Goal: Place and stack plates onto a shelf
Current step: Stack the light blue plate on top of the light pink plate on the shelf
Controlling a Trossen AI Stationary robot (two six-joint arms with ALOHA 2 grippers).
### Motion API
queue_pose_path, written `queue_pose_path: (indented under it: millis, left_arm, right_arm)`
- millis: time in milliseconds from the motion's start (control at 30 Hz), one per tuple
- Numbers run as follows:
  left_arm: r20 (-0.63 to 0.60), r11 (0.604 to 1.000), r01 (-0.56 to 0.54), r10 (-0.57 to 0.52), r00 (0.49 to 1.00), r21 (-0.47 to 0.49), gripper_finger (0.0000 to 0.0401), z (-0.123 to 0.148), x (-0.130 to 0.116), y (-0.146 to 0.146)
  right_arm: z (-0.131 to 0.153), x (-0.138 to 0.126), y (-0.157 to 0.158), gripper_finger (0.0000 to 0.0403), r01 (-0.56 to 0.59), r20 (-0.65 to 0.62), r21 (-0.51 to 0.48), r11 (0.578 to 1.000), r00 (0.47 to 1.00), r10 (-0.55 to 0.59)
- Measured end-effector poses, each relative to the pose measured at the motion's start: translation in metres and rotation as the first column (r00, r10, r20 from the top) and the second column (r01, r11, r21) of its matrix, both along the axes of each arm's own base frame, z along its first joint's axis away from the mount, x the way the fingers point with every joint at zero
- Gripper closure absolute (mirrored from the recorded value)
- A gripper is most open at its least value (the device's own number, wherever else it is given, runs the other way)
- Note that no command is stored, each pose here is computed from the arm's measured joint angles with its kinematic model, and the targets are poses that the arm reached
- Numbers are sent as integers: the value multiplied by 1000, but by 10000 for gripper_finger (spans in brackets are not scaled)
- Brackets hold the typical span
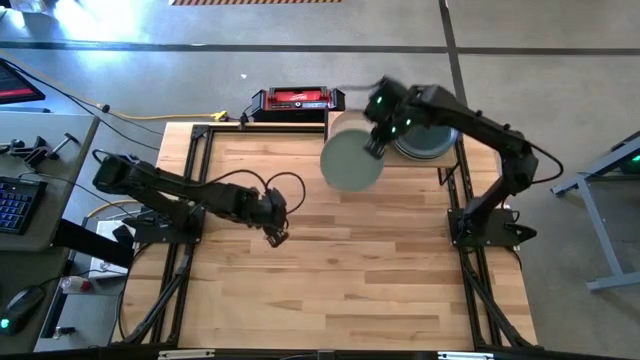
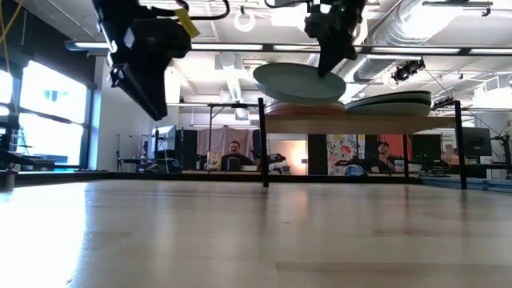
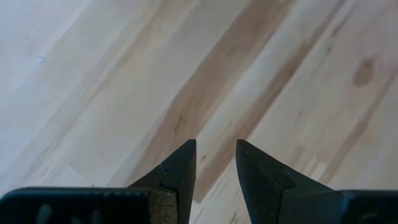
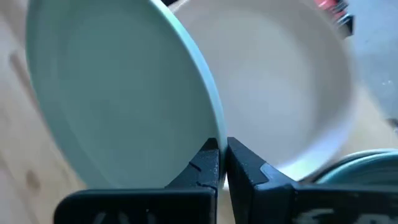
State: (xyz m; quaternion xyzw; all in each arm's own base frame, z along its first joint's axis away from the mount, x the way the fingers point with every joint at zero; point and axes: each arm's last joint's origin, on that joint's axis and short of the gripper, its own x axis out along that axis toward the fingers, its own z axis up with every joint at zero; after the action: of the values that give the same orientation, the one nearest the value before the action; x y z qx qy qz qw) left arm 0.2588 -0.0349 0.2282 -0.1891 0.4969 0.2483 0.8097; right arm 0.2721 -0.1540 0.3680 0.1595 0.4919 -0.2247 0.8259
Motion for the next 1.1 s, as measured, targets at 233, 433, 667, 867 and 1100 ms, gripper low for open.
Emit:
queue_pose_path:
  millis: [233, 433, 667, 867, 1100]
  left_arm:
    - [38, 993, -115, 117, 992, -33, 300, 1, 4, 14]
    - [40, 990, -136, 137, 990, -41, 300, 1, 4, 16]
    - [43, 990, -139, 140, 989, -32, 300, 1, 4, 16]
    - [42, 991, -134, 135, 990, -24, 300, 1, 4, 16]
    - [38, 994, -111, 111, 993, -11, 300, 1, 4, 16]
  right_arm:
    - [6, -27, -53, 403, 165, 137, 21, 986, 977, -166]
    - [9, -54, -86, 403, 309, 231, 131, 942, 914, -332]
    - [9, -79, -106, 403, 389, 279, 291, 874, 839, -466]
    - [5, -84, -110, 403, 434, 251, 366, 823, 806, -536]
    - [-11, -76, -112, 403, 437, 162, 402, 805, 831, -532]
